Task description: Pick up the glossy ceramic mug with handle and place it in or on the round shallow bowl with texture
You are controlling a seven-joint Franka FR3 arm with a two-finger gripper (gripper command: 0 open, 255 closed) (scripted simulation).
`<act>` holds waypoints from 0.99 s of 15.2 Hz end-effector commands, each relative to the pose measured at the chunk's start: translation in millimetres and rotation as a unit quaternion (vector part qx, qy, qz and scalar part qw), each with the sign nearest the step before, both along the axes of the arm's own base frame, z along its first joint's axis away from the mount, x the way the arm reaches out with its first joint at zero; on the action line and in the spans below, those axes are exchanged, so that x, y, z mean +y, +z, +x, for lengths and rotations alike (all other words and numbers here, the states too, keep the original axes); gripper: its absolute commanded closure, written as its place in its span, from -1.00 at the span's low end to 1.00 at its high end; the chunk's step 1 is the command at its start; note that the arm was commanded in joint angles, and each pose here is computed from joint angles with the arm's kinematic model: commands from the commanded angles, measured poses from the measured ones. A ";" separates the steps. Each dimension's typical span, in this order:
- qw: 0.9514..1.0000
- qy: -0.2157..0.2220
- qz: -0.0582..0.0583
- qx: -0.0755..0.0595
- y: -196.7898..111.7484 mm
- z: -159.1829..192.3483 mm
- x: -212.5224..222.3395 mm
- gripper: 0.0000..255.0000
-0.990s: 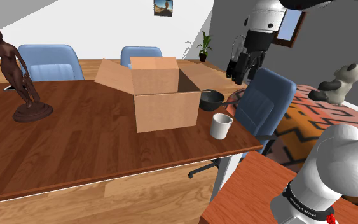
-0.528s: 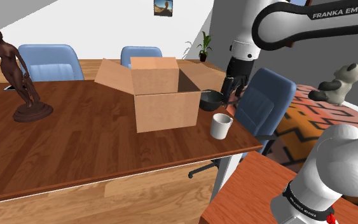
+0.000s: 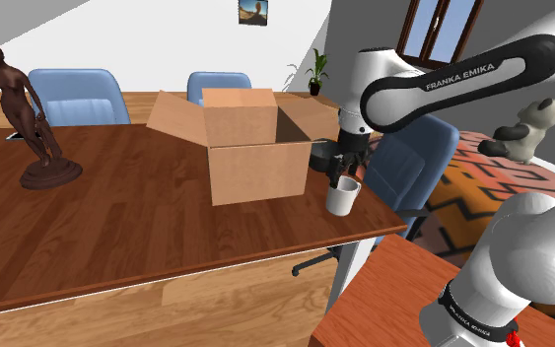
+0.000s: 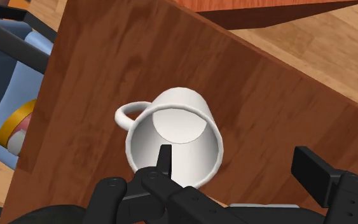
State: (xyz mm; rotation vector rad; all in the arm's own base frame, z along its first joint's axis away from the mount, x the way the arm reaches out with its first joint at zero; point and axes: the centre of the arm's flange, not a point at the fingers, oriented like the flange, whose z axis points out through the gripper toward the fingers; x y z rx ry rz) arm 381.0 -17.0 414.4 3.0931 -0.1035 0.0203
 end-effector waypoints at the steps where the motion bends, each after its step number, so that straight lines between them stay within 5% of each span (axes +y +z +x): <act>1: 1.000 0.000 -0.003 -0.001 -22.7 9.4 -3.6 -1.00; 9: 1.000 0.000 -0.003 -0.001 -62.7 9.9 -5.7 -1.00; 15: 1.000 0.000 -0.003 -0.001 -62.7 9.9 -5.7 -1.00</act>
